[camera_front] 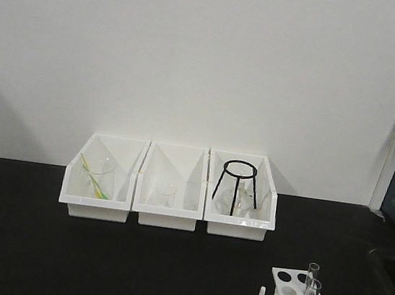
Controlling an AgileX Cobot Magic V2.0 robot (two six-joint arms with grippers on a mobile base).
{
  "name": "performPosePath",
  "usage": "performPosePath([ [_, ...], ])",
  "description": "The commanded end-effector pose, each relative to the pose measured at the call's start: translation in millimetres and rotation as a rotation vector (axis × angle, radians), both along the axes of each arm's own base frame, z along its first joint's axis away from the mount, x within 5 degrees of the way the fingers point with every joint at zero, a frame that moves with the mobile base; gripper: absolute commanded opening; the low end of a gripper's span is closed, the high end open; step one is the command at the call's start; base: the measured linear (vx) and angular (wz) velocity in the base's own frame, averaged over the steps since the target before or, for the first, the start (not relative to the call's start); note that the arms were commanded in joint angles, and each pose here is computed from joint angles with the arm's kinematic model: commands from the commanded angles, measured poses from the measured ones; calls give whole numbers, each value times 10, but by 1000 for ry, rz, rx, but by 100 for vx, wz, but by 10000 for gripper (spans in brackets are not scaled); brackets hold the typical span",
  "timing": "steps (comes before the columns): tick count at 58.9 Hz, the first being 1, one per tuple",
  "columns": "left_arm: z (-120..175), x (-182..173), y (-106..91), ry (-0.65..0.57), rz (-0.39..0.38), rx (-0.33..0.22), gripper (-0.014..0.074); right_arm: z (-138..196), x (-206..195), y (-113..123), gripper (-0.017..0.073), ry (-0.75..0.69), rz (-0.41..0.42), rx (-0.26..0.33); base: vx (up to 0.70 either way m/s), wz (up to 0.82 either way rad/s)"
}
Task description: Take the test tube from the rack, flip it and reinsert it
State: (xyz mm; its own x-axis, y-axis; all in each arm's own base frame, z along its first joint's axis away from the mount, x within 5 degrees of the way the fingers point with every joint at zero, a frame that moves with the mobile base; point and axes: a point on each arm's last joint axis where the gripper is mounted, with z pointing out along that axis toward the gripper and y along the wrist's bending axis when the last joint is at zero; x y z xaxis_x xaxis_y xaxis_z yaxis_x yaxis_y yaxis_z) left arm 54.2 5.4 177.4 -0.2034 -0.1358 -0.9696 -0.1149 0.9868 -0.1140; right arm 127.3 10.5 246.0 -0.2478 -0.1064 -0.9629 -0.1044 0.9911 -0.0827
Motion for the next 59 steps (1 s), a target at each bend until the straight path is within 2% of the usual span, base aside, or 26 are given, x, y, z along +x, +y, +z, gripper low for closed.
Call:
performPosePath([
  [1,81,7,-8,-98,-11,4,-6,167,87,7,407,-101,1,9,0,0],
  [6,81,7,-8,-98,-11,4,-6,122,143,13,505,-72,1,14,0,0],
  [13,81,7,-8,-98,-11,4,-6,117,253,27,559,-112,5,21,0,0],
  [24,81,7,-8,-98,-11,4,-6,112,475,103,552,-231,68,42,0,0],
  [38,81,7,-8,-98,-11,4,-6,-146,725,316,549,-207,280,75,0,0],
  [51,81,7,-8,-98,-11,4,-6,-407,928,378,550,-198,322,148,0,0],
  [59,81,7,-8,-98,-11,4,-6,-494,1092,397,550,-186,327,148,0,0],
])
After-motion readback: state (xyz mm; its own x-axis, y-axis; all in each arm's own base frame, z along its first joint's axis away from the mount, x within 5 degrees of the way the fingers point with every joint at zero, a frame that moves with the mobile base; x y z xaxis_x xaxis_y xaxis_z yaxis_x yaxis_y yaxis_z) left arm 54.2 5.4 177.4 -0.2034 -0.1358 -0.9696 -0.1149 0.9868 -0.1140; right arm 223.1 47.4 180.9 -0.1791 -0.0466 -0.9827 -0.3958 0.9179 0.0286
